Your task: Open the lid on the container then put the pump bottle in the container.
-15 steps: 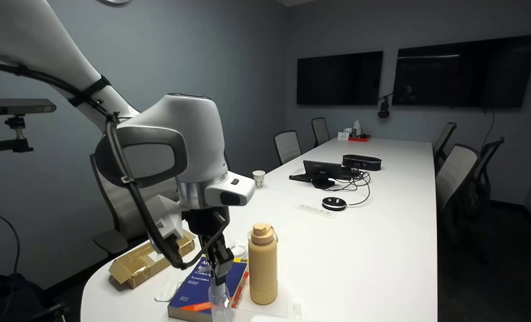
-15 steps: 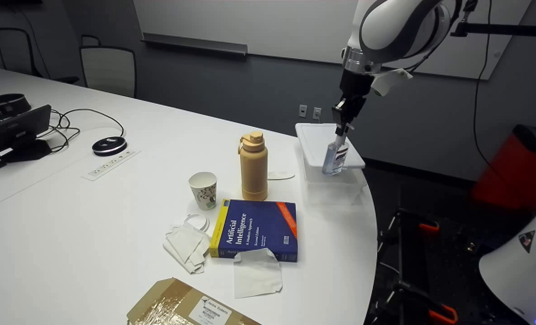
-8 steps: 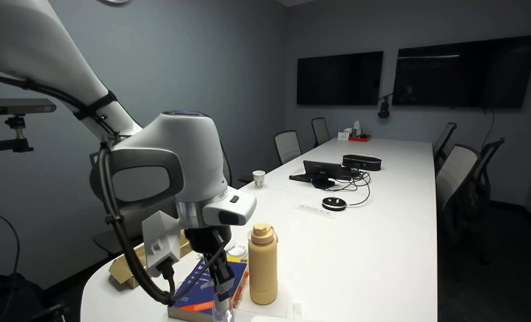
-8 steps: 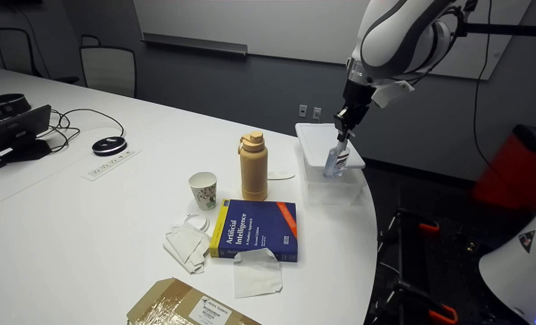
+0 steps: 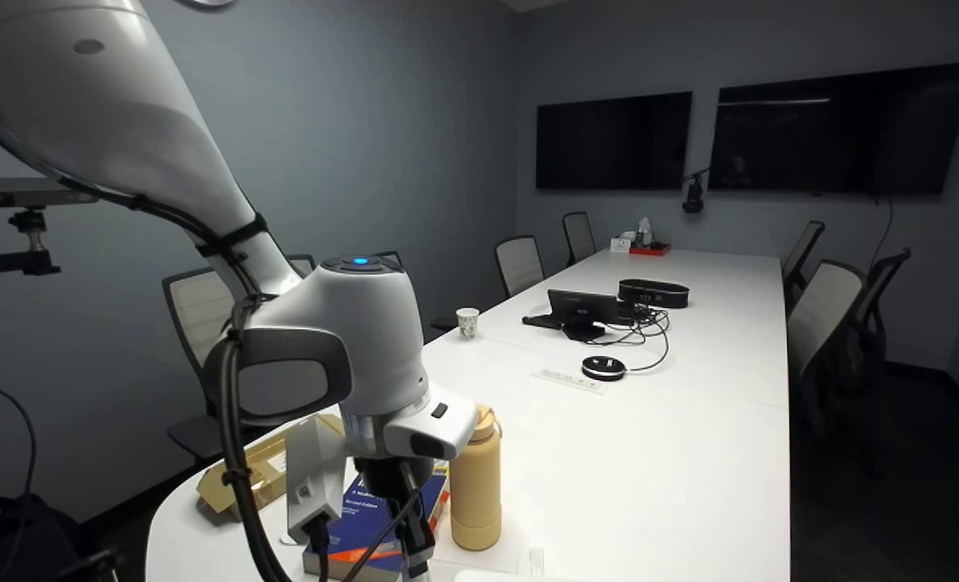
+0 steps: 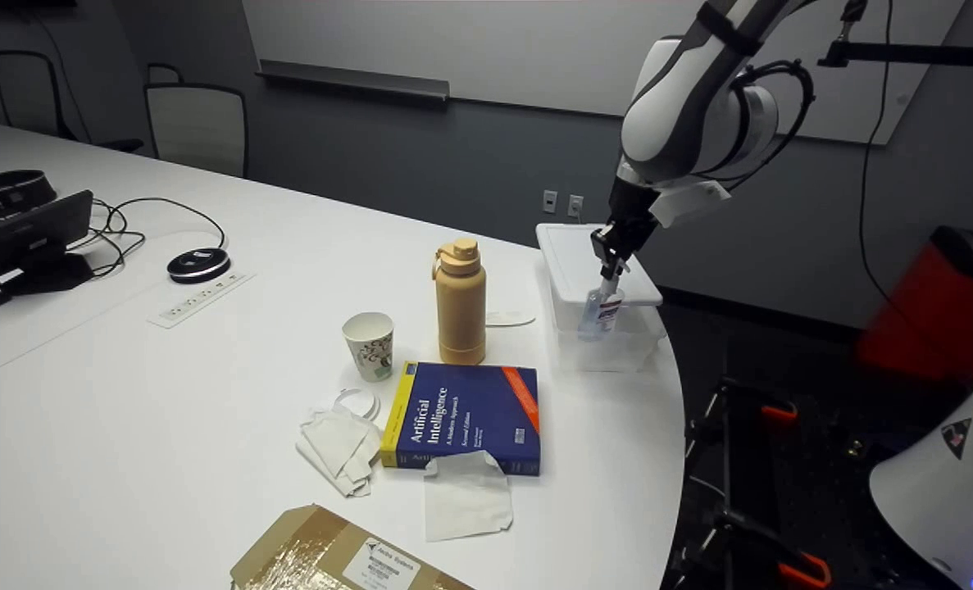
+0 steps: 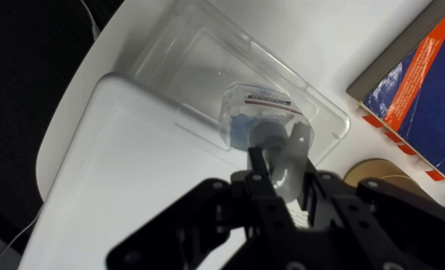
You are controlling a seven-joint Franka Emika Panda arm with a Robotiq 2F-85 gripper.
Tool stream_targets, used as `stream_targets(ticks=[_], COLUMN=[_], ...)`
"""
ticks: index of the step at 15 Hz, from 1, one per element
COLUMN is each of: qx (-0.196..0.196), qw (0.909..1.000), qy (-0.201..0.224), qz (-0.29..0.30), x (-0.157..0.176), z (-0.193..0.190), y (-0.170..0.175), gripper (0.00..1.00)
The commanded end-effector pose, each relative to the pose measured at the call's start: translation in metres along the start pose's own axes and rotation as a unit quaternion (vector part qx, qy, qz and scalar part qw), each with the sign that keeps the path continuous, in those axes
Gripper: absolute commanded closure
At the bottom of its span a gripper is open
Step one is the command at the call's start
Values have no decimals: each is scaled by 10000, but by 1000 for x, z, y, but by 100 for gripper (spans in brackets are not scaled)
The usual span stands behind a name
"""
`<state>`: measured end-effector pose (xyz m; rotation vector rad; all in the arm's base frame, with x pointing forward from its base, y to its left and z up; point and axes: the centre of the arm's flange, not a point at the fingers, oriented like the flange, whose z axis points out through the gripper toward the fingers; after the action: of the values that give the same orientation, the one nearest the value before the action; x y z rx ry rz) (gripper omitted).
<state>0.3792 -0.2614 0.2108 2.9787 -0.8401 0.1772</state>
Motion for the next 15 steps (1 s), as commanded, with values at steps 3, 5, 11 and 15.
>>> stream_targets(ticks=[3, 5, 11, 15], qx=[92, 115, 165, 157], qw=[9999, 9999, 9997, 9997], qy=[-33, -76, -186, -164], qz=[72, 92, 0, -97], x=[27, 30, 33, 32], z=[43, 52, 60, 49], y=[-8, -12, -22, -33], gripper=[95, 95, 47, 17])
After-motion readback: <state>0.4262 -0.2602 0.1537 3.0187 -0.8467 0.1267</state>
